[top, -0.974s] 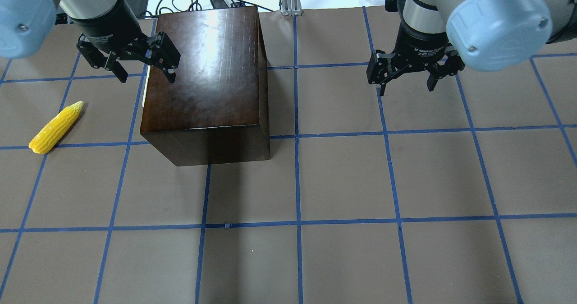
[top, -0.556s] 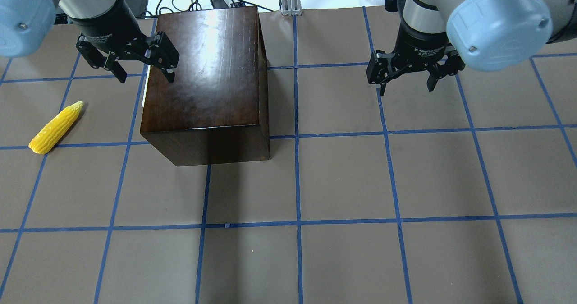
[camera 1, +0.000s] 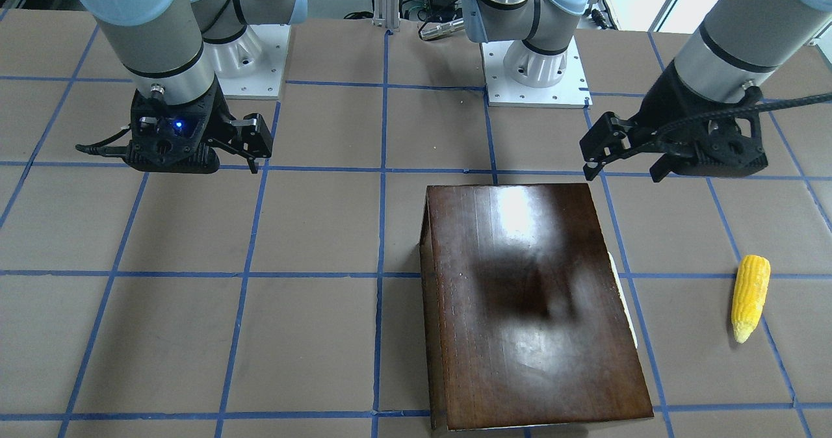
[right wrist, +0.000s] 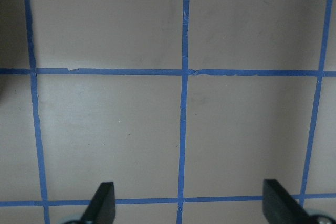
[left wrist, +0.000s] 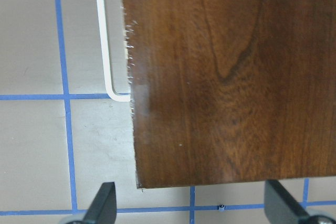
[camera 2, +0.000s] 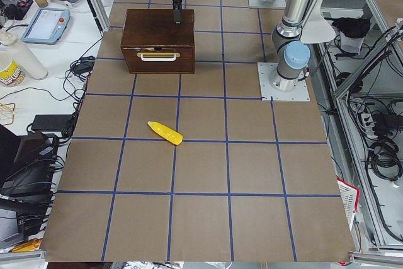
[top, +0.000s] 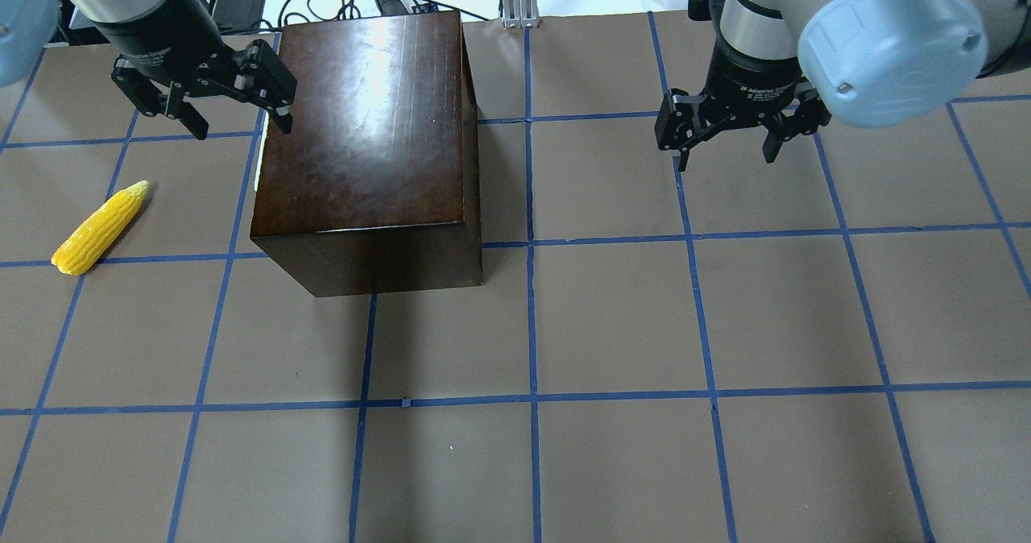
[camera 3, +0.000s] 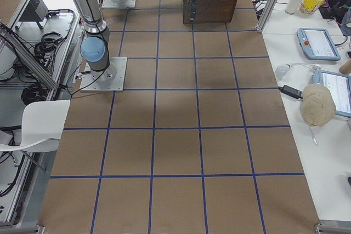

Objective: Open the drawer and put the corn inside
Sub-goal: 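Move the left gripper down beside the cabinet toward the white drawer handle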

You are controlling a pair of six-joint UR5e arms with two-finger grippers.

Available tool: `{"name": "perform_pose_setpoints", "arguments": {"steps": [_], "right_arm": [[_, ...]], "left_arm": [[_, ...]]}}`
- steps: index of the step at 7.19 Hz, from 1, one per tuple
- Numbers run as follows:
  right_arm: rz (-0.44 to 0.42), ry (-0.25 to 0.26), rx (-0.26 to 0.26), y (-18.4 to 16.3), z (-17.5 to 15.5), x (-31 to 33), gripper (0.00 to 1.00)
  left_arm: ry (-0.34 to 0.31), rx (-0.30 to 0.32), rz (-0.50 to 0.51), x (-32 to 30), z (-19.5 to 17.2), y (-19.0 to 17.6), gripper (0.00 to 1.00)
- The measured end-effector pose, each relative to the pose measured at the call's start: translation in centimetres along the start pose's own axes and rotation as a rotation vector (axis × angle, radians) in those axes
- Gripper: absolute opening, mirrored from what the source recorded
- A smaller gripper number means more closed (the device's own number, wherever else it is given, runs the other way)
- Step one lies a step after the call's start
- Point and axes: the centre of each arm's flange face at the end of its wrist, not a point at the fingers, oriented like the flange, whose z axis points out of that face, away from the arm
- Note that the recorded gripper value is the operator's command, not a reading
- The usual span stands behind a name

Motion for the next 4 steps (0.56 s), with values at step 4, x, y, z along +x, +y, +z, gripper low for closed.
{"name": "perform_pose_setpoints", "arguments": {"steps": [4], "right_arm": [[0.0, 0.001, 0.001, 0.0, -0.1, 0.0, 1.0]], "left_arm": [[0.058, 0.016, 0.032, -10.4, 2.3, -2.9, 1.0]]}}
